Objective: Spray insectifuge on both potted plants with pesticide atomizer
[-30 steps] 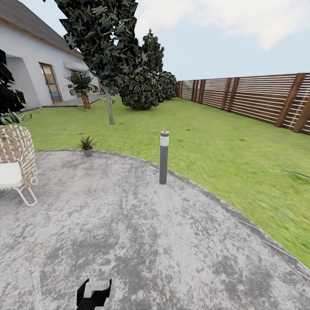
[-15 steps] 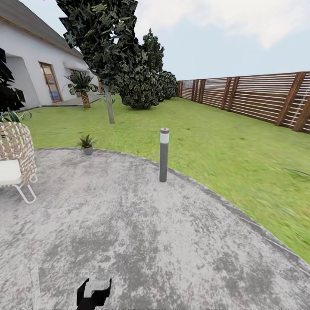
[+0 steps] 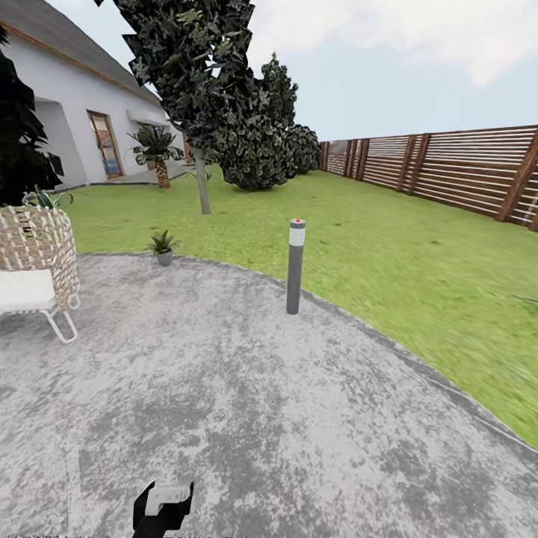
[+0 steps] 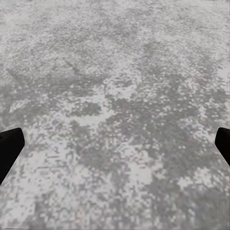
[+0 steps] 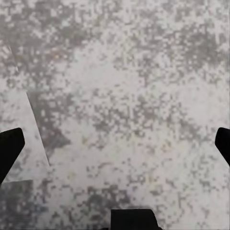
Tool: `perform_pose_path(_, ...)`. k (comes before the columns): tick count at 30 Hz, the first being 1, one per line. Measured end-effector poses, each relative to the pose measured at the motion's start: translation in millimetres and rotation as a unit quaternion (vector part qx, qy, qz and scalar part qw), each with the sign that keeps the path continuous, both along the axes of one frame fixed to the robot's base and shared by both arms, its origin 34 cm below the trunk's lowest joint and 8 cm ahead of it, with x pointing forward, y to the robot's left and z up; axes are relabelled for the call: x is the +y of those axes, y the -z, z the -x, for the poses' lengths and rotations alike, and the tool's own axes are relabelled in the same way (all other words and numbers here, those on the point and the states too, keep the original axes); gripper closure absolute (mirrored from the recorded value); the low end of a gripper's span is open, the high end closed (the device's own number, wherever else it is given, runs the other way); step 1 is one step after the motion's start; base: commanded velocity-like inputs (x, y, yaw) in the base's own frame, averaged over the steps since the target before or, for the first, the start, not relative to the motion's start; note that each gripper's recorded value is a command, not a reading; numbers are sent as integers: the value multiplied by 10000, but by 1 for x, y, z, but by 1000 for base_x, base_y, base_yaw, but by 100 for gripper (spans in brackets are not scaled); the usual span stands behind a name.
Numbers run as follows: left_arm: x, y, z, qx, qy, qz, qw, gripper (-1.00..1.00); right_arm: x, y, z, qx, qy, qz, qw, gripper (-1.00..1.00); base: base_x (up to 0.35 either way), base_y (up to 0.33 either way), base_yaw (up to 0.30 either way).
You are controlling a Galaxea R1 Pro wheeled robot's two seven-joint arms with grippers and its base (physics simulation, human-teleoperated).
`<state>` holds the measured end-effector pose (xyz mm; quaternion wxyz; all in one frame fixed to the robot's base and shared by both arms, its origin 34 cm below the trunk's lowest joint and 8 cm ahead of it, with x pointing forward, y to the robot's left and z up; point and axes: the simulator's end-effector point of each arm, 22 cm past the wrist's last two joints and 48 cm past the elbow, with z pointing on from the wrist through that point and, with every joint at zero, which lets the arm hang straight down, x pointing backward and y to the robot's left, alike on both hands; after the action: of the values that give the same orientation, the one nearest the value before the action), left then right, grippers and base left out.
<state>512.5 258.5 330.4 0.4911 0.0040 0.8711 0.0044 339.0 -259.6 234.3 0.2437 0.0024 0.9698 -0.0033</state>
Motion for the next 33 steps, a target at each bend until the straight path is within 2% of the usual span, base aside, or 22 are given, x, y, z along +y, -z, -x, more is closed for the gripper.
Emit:
perform_pose_path(4,0,6,0,-66,1,1,10000,-100,0,8,1,-21,-4,2,10000,-100,0,0,202)
perform_pose_path(29,0,-5,-6,-205,1,0,9998,-100,0,3,-6,-124,0,0,9999,-100,0,0,228)
perform_pose_path(33,0,1,-4,-215,1,0,9998,-100,0,8,-6,-149,0,1,9999,-100,0,0,97)
